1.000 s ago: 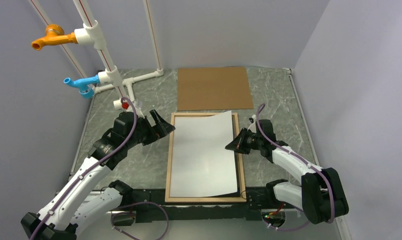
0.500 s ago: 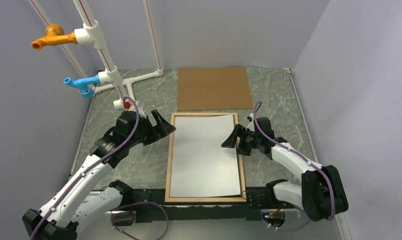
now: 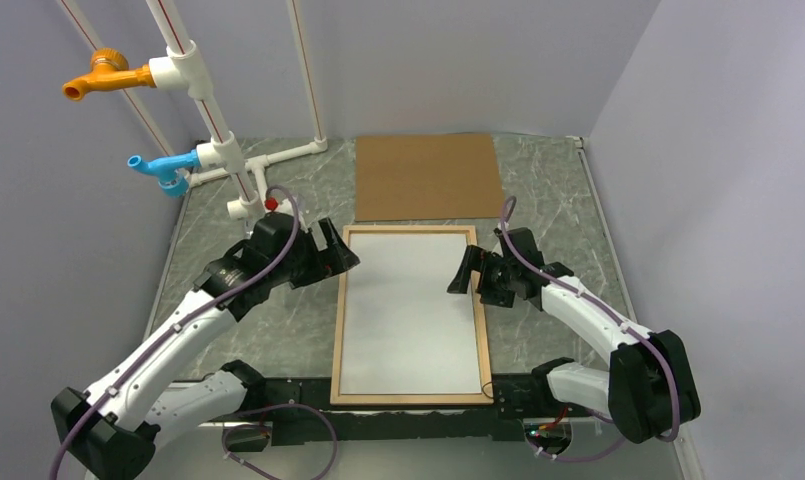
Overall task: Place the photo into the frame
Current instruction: Turn over the photo from the photo frame.
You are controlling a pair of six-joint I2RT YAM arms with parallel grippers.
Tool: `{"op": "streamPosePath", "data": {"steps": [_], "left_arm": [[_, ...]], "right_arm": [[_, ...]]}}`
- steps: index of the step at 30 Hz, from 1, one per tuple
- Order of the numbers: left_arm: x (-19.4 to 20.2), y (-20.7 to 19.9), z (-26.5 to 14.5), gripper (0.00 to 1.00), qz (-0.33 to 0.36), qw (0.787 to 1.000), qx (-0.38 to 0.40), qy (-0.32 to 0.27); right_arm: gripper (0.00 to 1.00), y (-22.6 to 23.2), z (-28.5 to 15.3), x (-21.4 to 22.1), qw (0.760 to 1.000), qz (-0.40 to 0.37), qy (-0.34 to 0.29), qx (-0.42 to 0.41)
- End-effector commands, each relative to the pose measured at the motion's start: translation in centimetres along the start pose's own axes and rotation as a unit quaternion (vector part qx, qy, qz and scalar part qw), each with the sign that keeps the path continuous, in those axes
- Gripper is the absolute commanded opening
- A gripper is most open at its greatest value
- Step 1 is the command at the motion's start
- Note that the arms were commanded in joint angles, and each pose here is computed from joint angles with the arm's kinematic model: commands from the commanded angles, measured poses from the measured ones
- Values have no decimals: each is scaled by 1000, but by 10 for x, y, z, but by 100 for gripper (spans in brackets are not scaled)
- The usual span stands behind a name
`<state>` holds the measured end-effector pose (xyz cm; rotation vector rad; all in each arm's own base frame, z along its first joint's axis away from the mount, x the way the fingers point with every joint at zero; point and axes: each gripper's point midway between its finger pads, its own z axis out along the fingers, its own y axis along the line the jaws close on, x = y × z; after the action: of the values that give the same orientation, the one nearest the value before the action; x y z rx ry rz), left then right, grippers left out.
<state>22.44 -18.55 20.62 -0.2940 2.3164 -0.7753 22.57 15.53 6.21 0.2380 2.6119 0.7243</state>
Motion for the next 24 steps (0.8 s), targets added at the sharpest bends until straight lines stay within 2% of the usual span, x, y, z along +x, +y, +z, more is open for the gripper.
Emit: {"op": "streamPosePath", "data": {"steps": [1,7,15,19,21,24], "left_arm": [[-8,-6,0,100,33,999,-27,-9],[6,-5,27,99,77,994,-77,15],[23,-7,89,99,164,976,-125,64],[13,-15,124,99,216,961,-151,81],[-5,-30,142,99,245,954,-157,77],[-21,-31,175,99,275,940,-176,97]], "right_arm": [[100,-5,-8,-17,999,-23,-28,36],[100,-3,-7,-36,997,-40,-32,58],[100,3,0,-96,996,-44,-34,74],[100,-6,5,-139,997,-10,-41,65],[100,-22,13,-159,997,19,-39,69],[100,-43,23,-189,995,59,-44,69]]}}
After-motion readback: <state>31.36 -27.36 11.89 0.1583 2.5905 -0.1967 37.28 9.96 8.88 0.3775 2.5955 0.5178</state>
